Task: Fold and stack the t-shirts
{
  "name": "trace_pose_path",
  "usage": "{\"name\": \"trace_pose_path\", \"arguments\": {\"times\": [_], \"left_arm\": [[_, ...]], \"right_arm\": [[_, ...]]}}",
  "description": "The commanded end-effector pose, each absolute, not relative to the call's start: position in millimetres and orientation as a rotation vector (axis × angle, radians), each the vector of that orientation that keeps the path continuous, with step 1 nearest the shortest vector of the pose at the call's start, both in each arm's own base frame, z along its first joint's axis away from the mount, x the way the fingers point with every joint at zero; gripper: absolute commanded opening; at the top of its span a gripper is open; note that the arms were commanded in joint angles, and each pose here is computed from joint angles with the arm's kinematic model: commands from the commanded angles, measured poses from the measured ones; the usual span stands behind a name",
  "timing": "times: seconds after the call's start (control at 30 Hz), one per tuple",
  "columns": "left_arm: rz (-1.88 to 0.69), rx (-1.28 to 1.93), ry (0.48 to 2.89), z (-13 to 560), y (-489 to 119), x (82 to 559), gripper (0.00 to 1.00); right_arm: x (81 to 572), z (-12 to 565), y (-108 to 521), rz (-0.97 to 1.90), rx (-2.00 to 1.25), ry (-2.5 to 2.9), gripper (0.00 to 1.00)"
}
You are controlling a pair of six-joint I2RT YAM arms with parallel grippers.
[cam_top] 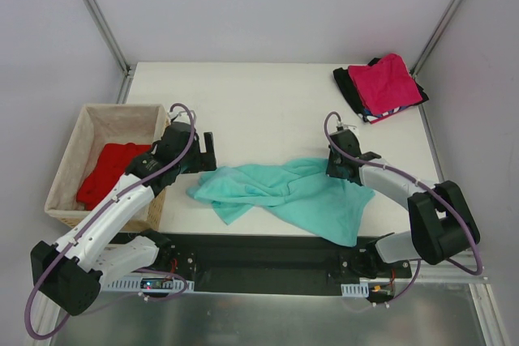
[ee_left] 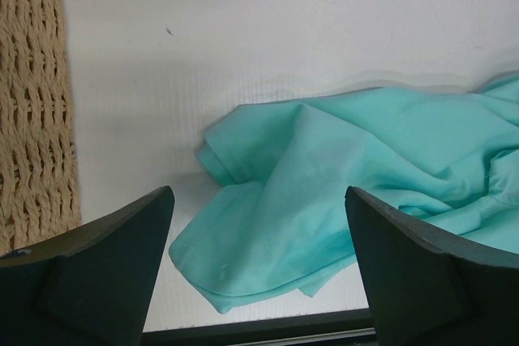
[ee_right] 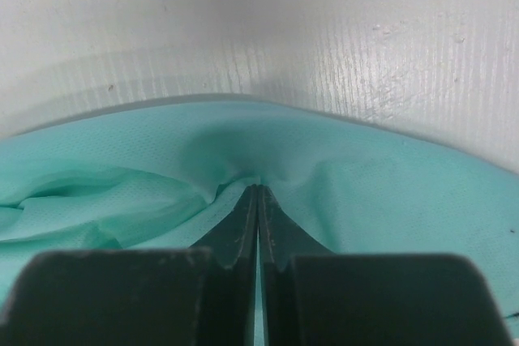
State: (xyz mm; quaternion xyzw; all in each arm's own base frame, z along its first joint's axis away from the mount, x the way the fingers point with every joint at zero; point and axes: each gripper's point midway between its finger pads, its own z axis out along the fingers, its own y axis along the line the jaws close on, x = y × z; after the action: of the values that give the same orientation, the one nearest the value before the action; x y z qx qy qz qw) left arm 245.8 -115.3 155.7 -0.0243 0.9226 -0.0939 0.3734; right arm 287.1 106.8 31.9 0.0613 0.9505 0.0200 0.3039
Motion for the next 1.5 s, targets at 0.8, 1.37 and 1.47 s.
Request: {"name": "trace_pose_path", "arguments": {"times": [0.8,1.37,1.47], "left_arm": [[-0.173,-0.549,2.541,106,-76,172,0.61],[-0.171,-0.622,2.591,72,-79,166,0.52],[-0.158,-0.626,2.593,66,-78,168,0.43]], "right_arm": [[282,47,112,0.093,0.159,2.472,0.01],[280,59,107,0.069,0.142,2.448,0.01],[280,61,106,0.067,0.143,2.446,0.01]]}}
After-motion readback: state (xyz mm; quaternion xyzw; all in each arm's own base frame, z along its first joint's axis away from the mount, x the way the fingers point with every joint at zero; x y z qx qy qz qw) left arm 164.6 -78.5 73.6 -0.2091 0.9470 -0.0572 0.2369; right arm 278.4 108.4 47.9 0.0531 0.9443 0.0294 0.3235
